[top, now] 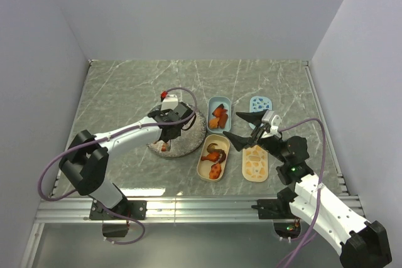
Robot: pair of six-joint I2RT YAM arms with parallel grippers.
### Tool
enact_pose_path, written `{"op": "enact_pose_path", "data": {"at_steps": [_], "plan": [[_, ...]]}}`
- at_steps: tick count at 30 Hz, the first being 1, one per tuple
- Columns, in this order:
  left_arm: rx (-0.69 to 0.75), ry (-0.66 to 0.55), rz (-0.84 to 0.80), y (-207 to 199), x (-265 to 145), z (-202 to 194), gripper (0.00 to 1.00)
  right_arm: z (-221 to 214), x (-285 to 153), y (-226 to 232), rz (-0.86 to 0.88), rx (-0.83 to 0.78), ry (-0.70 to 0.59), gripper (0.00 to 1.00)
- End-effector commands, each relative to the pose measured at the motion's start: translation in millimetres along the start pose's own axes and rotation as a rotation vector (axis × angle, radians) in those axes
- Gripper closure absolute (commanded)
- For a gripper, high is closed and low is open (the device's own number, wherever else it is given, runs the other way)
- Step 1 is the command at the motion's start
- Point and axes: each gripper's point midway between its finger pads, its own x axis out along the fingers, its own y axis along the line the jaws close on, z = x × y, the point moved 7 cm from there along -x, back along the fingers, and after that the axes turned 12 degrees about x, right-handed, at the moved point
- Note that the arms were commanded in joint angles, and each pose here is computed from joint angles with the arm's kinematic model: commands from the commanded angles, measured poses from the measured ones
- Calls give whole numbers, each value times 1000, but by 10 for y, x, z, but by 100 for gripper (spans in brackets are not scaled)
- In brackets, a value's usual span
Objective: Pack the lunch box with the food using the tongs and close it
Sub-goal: Pick up the food using the clamp
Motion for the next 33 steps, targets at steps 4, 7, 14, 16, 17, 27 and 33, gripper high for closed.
{"op": "enact_pose_path", "data": {"at_steps": [4, 7, 14, 16, 17, 27, 33], "plan": [[30, 8, 57, -23, -89, 85, 50, 85, 0, 18, 9, -21, -27, 12], [39, 15, 74, -32, -83, 100, 49, 89, -4, 26, 11, -21, -28, 12], [82, 39, 132, -37, -26, 93, 49, 87, -6, 19, 8, -24, -28, 12], [92, 37, 134, -49, -18, 113, 50, 79, -5, 24, 12, -23, -26, 12], [94, 36, 134, -54, -14, 120, 50, 73, -8, 21, 12, -25, -25, 12], [93, 14, 128, -13, -110, 195, 70, 78, -5, 19, 11, -25, -26, 12], [90, -4, 153, 63, -215, 273, 71, 65, -6, 20, 12, -22, -24, 12]]}}
